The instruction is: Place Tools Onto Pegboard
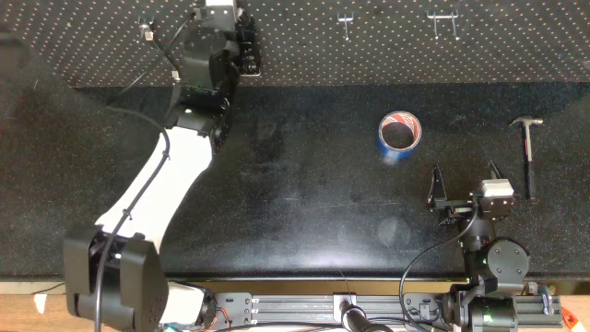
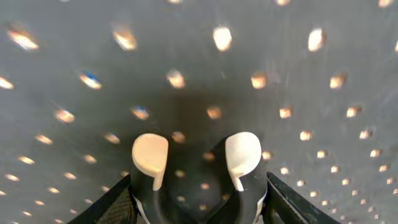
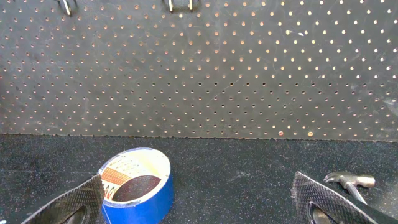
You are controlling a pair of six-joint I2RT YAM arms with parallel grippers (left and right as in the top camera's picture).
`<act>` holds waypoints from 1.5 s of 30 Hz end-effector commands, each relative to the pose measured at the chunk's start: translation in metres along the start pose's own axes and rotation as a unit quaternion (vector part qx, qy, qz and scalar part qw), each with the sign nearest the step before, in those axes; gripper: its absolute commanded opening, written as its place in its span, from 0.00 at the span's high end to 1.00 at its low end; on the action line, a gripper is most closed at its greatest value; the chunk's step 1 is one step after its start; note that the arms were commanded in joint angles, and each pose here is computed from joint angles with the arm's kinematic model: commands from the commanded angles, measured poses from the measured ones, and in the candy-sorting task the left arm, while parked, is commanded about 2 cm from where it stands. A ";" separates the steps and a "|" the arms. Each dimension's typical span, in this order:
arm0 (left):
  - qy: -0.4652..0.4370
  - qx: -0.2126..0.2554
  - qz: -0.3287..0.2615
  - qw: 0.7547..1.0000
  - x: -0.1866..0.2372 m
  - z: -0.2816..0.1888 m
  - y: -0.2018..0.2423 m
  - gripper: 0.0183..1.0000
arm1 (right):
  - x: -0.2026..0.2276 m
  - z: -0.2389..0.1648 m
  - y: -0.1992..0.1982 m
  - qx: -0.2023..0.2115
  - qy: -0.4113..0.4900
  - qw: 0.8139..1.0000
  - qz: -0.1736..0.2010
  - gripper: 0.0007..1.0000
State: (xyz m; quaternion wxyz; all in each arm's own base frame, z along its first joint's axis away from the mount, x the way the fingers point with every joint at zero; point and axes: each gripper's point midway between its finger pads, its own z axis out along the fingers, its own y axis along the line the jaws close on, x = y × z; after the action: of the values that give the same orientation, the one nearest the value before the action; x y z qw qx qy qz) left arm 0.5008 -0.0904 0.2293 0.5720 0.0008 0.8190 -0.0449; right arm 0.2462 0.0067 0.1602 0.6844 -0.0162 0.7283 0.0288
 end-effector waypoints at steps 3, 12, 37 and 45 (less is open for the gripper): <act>0.033 0.025 0.011 0.999 0.019 0.014 -0.012 0.15 | 0.001 0.000 -0.001 0.003 0.000 1.000 0.008 0.02; 0.032 0.009 0.009 0.999 -0.001 -0.016 0.001 0.00 | 0.001 0.000 -0.001 0.003 0.000 1.000 0.008 0.02; -0.111 -0.052 -0.043 0.991 0.066 -0.179 0.112 0.00 | 0.001 0.000 -0.001 0.003 0.000 1.000 0.008 0.02; -0.157 -0.053 -0.036 0.985 0.105 -0.209 0.106 0.00 | 0.001 0.000 -0.001 0.003 0.000 1.000 0.008 0.02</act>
State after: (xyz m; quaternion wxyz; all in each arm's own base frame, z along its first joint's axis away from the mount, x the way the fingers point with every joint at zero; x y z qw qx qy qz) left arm 0.2859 0.0309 0.2062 0.6802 -0.0778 0.7286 -0.0175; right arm 0.2462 0.0067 0.1602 0.6844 -0.0162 0.7283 0.0288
